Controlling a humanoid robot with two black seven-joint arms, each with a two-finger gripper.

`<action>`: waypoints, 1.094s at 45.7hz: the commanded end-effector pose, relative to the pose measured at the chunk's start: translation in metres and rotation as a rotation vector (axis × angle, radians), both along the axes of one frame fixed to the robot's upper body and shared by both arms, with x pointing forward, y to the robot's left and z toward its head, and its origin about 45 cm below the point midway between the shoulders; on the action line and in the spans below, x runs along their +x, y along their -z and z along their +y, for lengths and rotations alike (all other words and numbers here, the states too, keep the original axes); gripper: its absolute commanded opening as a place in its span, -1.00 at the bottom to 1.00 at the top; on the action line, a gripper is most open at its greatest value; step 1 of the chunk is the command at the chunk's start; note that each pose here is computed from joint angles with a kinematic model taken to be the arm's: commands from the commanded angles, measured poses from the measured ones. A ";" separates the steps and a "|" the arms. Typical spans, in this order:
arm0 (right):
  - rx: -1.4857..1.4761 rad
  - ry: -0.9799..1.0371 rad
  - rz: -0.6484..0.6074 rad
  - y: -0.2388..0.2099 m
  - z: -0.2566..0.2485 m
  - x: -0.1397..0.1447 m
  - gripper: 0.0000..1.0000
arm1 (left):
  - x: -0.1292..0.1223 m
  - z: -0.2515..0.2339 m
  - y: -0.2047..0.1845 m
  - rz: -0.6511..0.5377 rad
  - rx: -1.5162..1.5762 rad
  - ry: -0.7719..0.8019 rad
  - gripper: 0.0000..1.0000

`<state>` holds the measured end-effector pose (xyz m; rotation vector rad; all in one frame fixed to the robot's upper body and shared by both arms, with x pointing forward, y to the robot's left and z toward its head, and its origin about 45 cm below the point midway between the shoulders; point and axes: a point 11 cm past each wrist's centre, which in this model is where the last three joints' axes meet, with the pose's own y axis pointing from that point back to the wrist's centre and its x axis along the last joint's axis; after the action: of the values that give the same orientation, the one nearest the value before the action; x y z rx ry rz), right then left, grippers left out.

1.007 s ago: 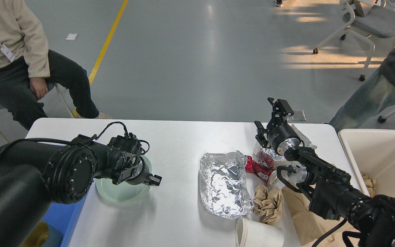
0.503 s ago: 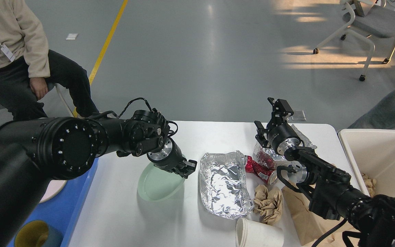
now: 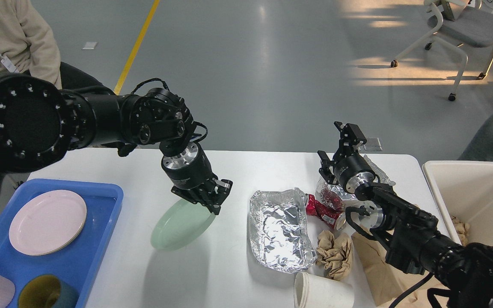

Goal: Tidy desktop
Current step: 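Lift the green saucer and carry it toward the blue tray, then lower the green saucer onto the pink plate and open the left gripper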

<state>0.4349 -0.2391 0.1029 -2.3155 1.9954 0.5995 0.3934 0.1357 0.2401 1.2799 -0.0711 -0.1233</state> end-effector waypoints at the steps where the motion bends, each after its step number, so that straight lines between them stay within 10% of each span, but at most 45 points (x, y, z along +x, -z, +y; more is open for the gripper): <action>1: -0.001 0.001 0.000 0.000 0.000 0.000 1.00 | -0.001 0.041 -0.010 0.015 0.087 -0.049 -1.00; 23: 0.000 0.000 0.000 0.000 0.000 0.000 1.00 | 0.009 0.227 -0.047 -0.088 0.325 -0.381 -1.00; 50: 0.000 0.000 0.000 0.000 0.000 0.000 1.00 | 0.014 0.305 0.041 -0.202 0.468 -0.425 -0.97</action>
<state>0.4349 -0.2391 0.1029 -2.3156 1.9952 0.5998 0.4092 0.4320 0.2122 1.7231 0.0903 0.3576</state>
